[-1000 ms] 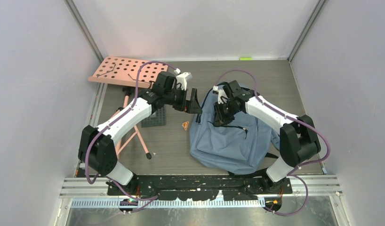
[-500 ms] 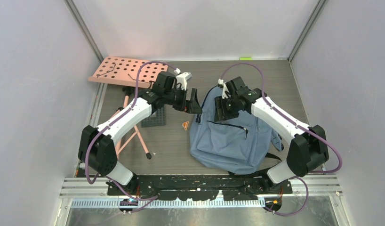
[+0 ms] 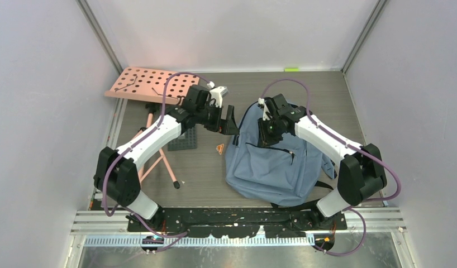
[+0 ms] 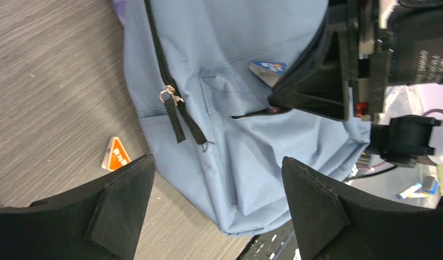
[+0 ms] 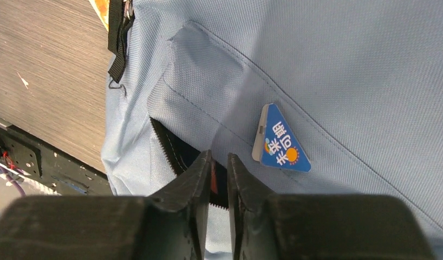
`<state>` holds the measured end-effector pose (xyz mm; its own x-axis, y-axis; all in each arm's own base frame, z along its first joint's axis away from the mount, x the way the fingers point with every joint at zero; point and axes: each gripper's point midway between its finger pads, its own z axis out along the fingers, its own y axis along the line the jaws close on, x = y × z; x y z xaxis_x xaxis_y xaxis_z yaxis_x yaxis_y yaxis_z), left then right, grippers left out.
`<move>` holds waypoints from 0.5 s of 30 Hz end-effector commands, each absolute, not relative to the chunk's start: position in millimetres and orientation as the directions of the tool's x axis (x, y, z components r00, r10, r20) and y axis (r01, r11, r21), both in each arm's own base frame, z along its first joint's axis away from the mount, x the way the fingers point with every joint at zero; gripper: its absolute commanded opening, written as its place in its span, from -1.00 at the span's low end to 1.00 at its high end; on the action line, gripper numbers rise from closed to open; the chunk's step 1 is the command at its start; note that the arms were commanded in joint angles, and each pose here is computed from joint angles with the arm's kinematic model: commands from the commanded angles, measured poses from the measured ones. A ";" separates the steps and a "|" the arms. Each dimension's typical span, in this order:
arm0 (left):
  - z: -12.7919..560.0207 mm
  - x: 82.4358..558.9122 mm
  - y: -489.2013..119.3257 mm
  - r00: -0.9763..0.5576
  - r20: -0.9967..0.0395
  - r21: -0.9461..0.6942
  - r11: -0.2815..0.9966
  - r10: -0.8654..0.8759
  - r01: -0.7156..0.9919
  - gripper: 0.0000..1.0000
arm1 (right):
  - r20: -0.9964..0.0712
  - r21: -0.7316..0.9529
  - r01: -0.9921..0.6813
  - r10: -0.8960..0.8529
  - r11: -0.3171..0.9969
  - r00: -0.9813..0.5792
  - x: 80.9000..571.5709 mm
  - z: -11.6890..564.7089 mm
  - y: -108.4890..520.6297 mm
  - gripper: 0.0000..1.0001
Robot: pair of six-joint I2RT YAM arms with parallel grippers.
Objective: Pack the student bag
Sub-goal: Place the stationery in the student bag, then pick up the personal item from the center of the board.
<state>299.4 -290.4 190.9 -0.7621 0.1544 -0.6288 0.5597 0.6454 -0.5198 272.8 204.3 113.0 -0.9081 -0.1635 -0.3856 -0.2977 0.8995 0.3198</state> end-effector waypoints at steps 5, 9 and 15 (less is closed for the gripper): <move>225.5 319.6 -267.4 -0.649 -0.749 -0.386 0.709 0.133 0.591 0.85 | -0.586 0.213 -0.296 -0.121 0.931 -0.801 298.9 175.2 199.5 -0.03; 245.0 337.0 -236.5 -0.627 -0.777 -0.387 0.748 0.050 0.539 0.89 | -0.686 0.120 -0.190 -0.057 0.974 -0.726 315.1 206.9 199.7 0.10; 270.0 372.5 -160.6 -0.581 -0.800 -0.428 0.822 -0.151 0.376 0.90 | -0.750 0.234 -0.051 0.147 0.971 -0.645 311.4 221.9 244.9 0.11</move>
<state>351.7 -202.3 235.4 -0.6696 -0.0274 -0.7422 0.4393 0.7912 -0.4255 302.2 229.2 193.6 -0.7438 -0.0553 -0.6661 -0.2037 0.9679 0.1471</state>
